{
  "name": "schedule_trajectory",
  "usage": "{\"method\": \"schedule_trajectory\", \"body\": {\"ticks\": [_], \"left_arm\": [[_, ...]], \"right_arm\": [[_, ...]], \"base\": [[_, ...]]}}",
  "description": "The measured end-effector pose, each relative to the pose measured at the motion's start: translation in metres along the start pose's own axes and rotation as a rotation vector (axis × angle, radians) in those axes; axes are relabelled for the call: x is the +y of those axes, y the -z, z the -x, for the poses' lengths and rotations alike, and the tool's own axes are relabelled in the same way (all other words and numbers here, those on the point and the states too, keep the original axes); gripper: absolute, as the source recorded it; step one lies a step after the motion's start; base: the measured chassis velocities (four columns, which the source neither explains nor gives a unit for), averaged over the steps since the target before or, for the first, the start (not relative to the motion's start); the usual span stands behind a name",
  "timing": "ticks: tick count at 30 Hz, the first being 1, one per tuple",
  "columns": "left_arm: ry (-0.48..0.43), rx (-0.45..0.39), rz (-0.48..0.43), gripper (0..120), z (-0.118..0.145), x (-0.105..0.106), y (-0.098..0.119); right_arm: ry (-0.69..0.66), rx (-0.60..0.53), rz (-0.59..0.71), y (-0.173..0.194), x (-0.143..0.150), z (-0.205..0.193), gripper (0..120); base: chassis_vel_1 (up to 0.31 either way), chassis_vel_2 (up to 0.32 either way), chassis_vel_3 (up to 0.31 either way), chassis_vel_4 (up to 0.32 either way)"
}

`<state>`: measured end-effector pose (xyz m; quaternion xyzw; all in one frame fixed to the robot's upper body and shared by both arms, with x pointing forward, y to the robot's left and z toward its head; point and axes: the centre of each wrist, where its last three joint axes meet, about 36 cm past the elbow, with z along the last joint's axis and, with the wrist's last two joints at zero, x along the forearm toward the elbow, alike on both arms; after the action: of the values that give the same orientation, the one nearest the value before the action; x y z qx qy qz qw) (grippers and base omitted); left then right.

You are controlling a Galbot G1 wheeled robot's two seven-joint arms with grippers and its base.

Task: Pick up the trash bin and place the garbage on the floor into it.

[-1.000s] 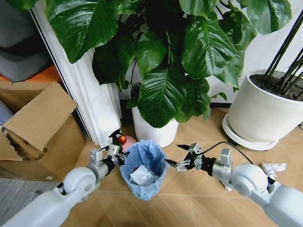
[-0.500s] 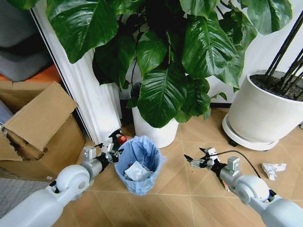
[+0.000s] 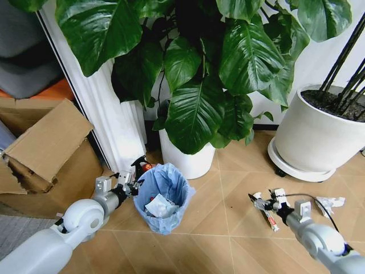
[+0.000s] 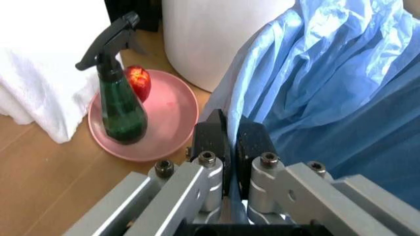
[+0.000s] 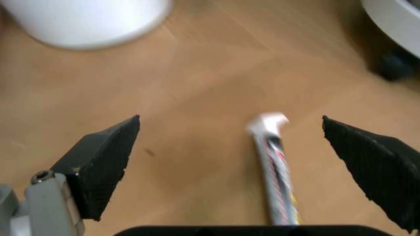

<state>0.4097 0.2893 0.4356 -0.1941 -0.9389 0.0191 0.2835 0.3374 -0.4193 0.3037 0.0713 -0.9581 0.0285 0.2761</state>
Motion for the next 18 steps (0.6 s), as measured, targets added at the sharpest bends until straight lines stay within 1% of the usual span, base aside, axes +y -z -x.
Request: {"method": "schedule_trajectory", "body": {"ticks": [1, 5, 13, 16, 18], "left_arm": [[-0.004, 0.000, 0.001, 0, 0.000, -0.001, 0.000], [-0.011, -0.005, 0.002, 0, 0.000, -0.003, 0.002], [-0.020, -0.010, 0.010, 0, -0.004, -0.005, 0.006], [-0.021, -0.010, 0.013, 0, -0.006, -0.004, 0.008], [-0.021, -0.010, 0.014, 0, -0.006, -0.004, 0.008]], "right_arm": [[-0.031, 0.021, -0.010, -0.015, -0.005, 0.002, 100], [-0.070, 0.059, -0.011, -0.036, -0.011, 0.009, 100], [-0.114, 0.104, -0.012, -0.055, -0.021, 0.031, 100], [-0.142, 0.157, -0.019, -0.072, -0.030, 0.043, 100], [-0.152, 0.169, -0.017, -0.076, -0.033, 0.047, 100]], "base": [[0.000, 0.000, 0.000, 0.000], [0.000, 0.000, 0.000, 0.000], [0.000, 0.000, 0.000, 0.000], [0.000, 0.000, 0.000, 0.000], [0.000, 0.000, 0.000, 0.000]]}}
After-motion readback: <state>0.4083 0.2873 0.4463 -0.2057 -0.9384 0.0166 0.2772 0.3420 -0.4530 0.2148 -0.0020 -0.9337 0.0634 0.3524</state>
